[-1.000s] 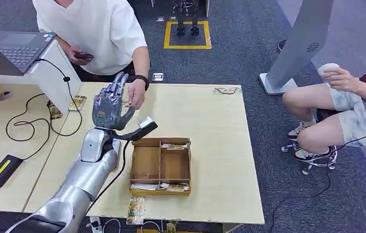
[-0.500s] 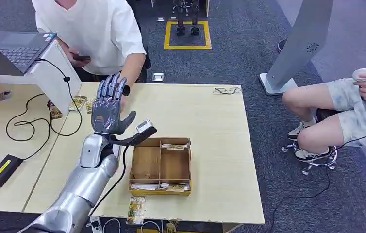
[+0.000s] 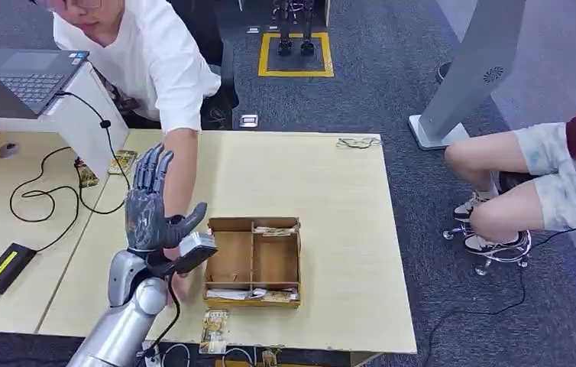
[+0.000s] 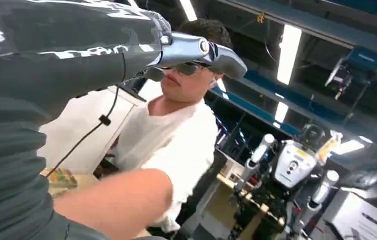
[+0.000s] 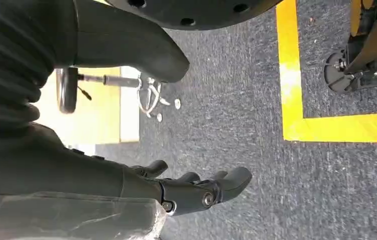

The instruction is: Pass the card to the sensor for recognition and then transmit it.

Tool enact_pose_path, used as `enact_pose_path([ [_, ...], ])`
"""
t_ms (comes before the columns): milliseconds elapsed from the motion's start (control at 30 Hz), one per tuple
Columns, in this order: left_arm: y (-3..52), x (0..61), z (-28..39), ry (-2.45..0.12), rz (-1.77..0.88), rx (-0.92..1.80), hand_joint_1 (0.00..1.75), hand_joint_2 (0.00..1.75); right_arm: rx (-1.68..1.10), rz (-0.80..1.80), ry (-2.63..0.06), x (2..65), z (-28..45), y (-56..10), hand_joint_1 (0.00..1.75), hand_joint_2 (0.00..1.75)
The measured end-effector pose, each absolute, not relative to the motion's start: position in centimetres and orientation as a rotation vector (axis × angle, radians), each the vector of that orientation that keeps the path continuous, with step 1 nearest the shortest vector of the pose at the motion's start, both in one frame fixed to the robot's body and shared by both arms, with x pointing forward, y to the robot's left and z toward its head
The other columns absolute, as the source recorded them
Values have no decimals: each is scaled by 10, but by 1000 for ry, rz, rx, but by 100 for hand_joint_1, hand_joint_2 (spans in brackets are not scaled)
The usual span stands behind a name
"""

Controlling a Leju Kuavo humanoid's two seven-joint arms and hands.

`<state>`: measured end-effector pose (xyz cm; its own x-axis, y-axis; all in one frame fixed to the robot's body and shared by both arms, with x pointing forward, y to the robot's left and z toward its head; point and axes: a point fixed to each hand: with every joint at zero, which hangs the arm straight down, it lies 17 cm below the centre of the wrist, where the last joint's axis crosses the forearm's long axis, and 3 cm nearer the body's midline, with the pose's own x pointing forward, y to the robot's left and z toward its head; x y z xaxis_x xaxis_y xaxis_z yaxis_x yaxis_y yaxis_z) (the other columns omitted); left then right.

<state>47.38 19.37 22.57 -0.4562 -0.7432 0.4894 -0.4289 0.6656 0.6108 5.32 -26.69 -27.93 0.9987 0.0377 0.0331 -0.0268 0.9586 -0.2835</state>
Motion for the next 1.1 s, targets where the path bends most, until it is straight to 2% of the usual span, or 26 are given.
enact_pose_path([
  [667,189,402,246,-2324,-539,817,0,175,-289,-4,-29,49,-280,-268,0,175],
  [1100,172,385,235,-2329,-615,777,0,175,-292,-9,-28,49,-280,-269,0,175],
])
